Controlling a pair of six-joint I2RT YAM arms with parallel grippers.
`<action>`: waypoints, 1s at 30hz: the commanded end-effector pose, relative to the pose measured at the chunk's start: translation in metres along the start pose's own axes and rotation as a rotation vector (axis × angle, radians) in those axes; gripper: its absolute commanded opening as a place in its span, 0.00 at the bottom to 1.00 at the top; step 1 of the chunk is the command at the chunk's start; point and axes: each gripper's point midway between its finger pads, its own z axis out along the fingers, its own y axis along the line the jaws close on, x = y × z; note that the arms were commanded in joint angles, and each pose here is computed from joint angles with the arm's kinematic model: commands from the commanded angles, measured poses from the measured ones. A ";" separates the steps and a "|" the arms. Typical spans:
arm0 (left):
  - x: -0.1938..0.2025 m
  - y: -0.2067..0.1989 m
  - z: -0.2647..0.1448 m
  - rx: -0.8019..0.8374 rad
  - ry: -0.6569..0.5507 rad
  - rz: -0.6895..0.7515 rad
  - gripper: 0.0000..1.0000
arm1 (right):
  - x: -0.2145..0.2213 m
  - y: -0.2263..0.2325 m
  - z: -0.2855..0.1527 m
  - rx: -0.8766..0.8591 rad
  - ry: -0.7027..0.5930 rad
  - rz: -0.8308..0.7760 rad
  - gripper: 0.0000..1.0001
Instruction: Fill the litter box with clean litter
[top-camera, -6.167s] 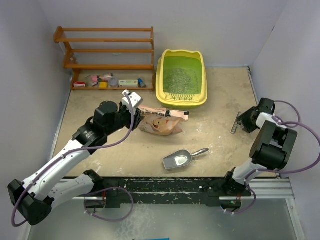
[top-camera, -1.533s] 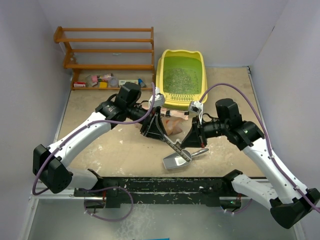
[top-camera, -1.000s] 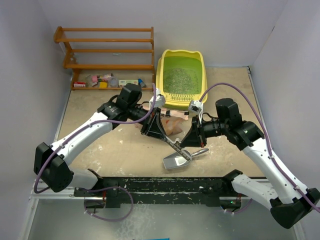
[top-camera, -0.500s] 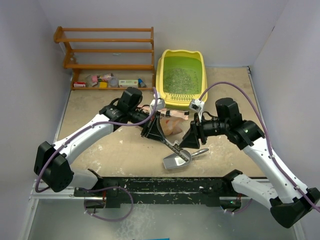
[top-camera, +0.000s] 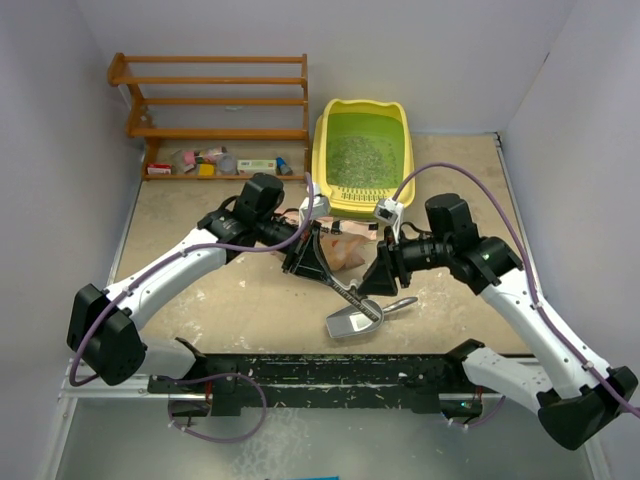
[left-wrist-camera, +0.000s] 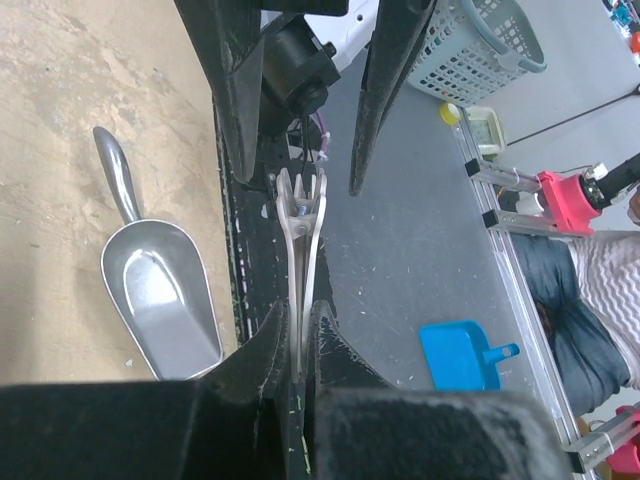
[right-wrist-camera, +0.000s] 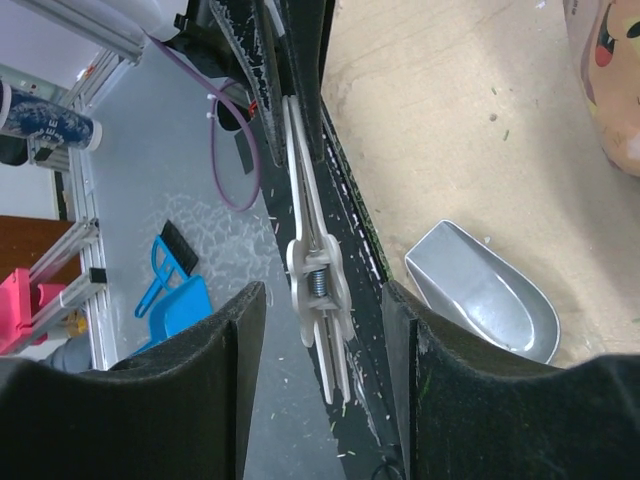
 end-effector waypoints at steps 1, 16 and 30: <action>-0.015 -0.015 -0.002 0.044 -0.034 0.073 0.00 | -0.006 0.010 0.000 -0.060 -0.028 -0.056 0.51; -0.016 -0.001 0.001 -0.007 -0.041 0.048 0.13 | 0.003 0.002 0.006 -0.057 -0.013 -0.029 0.00; -0.053 0.075 -0.093 -0.905 -0.089 0.239 0.40 | -0.025 -0.035 -0.029 0.309 -0.015 -0.163 0.00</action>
